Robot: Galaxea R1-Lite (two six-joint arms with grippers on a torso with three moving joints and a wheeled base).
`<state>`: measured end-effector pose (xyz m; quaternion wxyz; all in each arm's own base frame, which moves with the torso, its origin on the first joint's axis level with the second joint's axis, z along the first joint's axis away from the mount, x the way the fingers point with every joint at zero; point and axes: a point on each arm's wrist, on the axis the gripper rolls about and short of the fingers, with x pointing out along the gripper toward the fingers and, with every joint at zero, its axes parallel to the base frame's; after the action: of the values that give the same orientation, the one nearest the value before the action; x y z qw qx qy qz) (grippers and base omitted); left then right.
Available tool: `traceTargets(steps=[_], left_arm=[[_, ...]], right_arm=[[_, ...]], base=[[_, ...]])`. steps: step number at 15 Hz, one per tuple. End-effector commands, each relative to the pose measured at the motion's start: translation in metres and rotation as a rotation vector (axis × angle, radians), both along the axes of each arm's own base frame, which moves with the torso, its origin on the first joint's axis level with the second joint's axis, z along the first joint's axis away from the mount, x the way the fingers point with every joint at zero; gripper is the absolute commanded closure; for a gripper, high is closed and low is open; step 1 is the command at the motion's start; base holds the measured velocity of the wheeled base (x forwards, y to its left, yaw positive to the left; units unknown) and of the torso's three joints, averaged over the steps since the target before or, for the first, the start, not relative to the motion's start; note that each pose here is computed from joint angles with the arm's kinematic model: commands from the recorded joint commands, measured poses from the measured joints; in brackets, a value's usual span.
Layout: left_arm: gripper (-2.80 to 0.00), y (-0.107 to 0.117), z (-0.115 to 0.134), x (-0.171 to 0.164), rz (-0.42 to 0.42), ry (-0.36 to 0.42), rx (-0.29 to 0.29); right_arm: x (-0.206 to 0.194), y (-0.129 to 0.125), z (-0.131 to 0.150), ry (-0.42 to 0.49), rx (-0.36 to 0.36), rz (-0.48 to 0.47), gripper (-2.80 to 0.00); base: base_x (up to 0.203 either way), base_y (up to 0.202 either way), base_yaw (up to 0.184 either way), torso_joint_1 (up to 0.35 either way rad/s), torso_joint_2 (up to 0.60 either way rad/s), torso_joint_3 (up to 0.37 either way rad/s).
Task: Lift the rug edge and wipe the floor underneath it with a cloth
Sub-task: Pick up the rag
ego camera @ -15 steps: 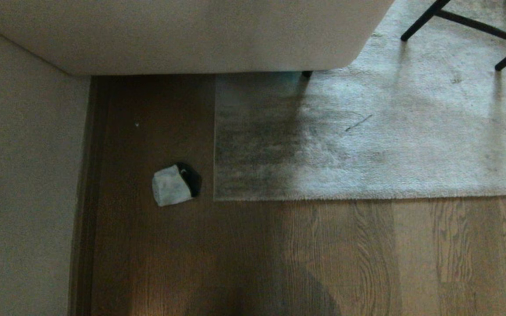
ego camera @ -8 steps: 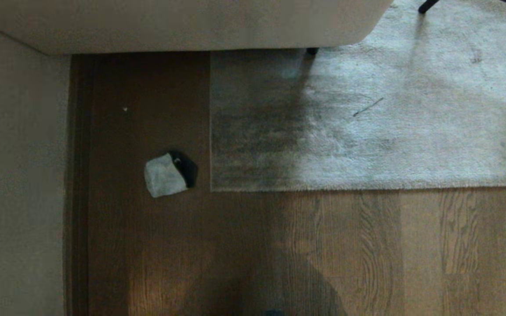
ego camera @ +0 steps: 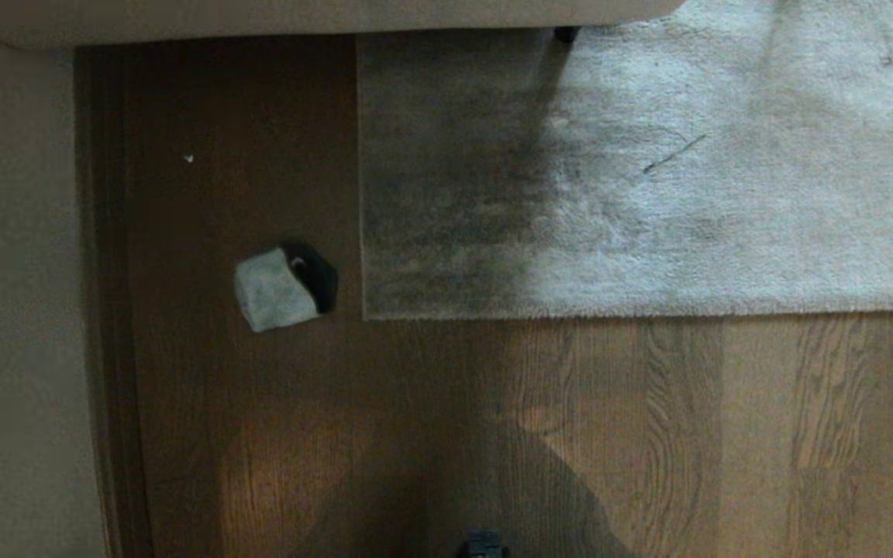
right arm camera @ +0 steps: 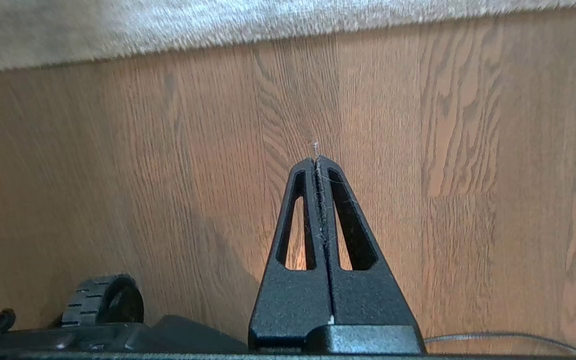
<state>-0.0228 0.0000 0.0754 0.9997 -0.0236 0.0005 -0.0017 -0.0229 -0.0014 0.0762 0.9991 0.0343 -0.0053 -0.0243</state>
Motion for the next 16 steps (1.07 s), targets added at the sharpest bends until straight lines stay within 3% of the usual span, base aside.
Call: traceTargets(steps=[1,16], left_arm=[[0.0,0.0,-0.0001,0.0,0.0,0.001,0.0],[0.0,0.0,-0.0001,0.0,0.0,0.001,0.0]], right_arm=[[0.0001,0.0,0.0,0.001,0.001,0.0,0.0],[0.0001,0.0,0.0,0.001,0.001,0.0,0.0]], base=[[0.0,0.0,0.0,0.002,0.0,-0.198],[0.0,0.0,0.0,0.002,0.0,-0.172]])
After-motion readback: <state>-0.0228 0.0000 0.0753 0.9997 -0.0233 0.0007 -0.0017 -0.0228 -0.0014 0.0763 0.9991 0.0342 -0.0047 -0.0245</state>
